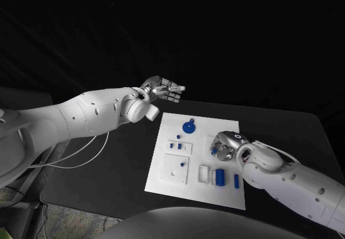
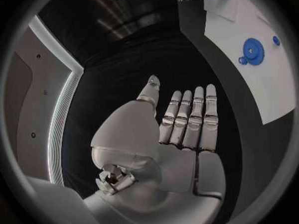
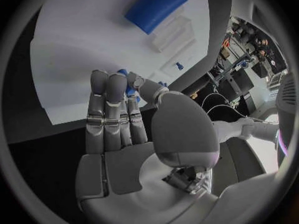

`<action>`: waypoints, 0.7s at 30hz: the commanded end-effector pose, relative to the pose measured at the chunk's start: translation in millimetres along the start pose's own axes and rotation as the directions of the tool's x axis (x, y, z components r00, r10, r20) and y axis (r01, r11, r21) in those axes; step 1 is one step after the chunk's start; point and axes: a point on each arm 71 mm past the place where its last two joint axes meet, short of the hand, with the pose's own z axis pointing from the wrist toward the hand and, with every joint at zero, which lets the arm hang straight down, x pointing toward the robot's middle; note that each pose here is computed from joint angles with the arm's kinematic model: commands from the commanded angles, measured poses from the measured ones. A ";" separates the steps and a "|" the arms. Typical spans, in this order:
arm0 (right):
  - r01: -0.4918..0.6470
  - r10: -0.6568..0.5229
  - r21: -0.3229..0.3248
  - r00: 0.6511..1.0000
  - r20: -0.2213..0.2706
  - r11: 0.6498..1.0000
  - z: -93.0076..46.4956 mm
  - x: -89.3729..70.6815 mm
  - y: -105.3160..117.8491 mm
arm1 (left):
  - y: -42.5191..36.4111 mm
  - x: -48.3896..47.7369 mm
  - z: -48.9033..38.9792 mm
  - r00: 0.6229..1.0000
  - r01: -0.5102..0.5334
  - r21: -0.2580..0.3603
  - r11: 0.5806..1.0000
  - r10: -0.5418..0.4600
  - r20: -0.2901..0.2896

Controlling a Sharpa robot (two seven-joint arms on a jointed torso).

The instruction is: Assemble the parts on the task board

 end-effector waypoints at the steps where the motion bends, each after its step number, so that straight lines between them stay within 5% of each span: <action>1: 0.017 -0.017 -0.004 0.999 0.039 1.000 -1.1 -2.4 0.0 | -1.0 2.3 0.4 1.000 0.001 0.010 1.000 -0.001 -0.022; 13: -0.082 0.084 -0.032 0.992 0.093 0.996 -7.2 -21.0 1.1 | -0.9 2.5 0.8 1.000 0.001 0.010 1.000 -0.001 -0.023; 21: -0.182 0.196 -0.118 0.973 0.123 0.976 -14.2 -44.0 14.7 | -1.1 4.1 0.9 1.000 0.001 0.008 1.000 -0.001 -0.024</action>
